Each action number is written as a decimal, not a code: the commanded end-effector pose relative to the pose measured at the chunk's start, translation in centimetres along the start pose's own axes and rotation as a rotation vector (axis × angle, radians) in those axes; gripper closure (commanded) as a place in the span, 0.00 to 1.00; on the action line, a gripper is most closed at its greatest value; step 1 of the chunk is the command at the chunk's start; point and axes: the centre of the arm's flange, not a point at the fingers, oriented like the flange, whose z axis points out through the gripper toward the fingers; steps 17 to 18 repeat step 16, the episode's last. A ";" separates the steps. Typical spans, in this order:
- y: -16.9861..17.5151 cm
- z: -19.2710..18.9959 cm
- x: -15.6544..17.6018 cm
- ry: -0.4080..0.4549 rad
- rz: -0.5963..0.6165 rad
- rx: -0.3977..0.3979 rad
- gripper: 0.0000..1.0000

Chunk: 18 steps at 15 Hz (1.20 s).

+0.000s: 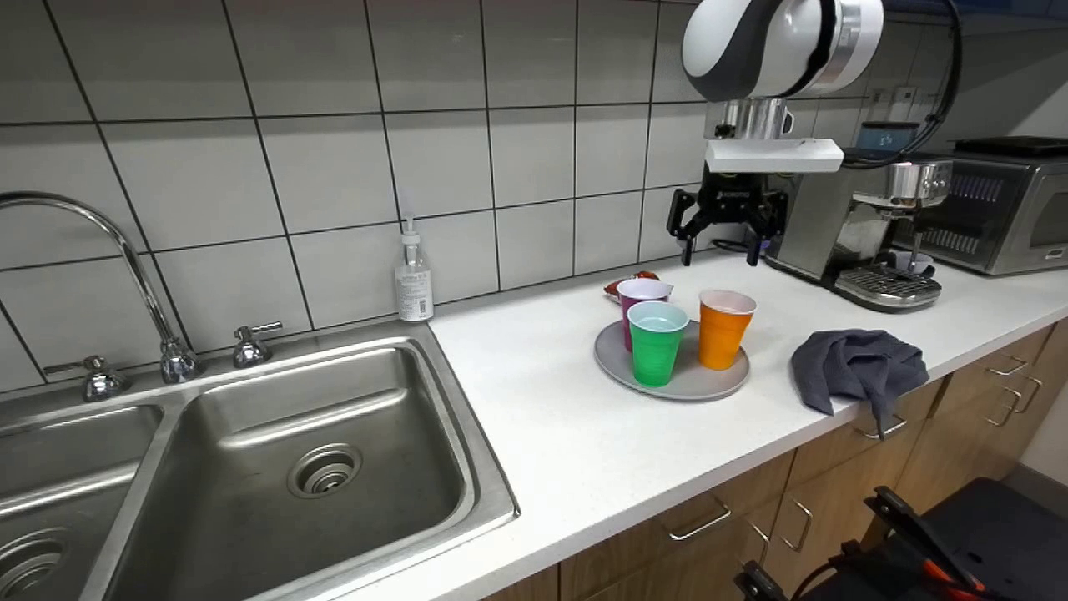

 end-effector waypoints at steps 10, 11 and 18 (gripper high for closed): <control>-0.4 -2.4 -7.1 0.037 -0.171 -0.019 0.00; -0.4 -2.7 -7.4 0.043 -0.175 -0.017 0.00; -0.3 -2.8 -7.7 0.046 -0.180 -0.016 0.00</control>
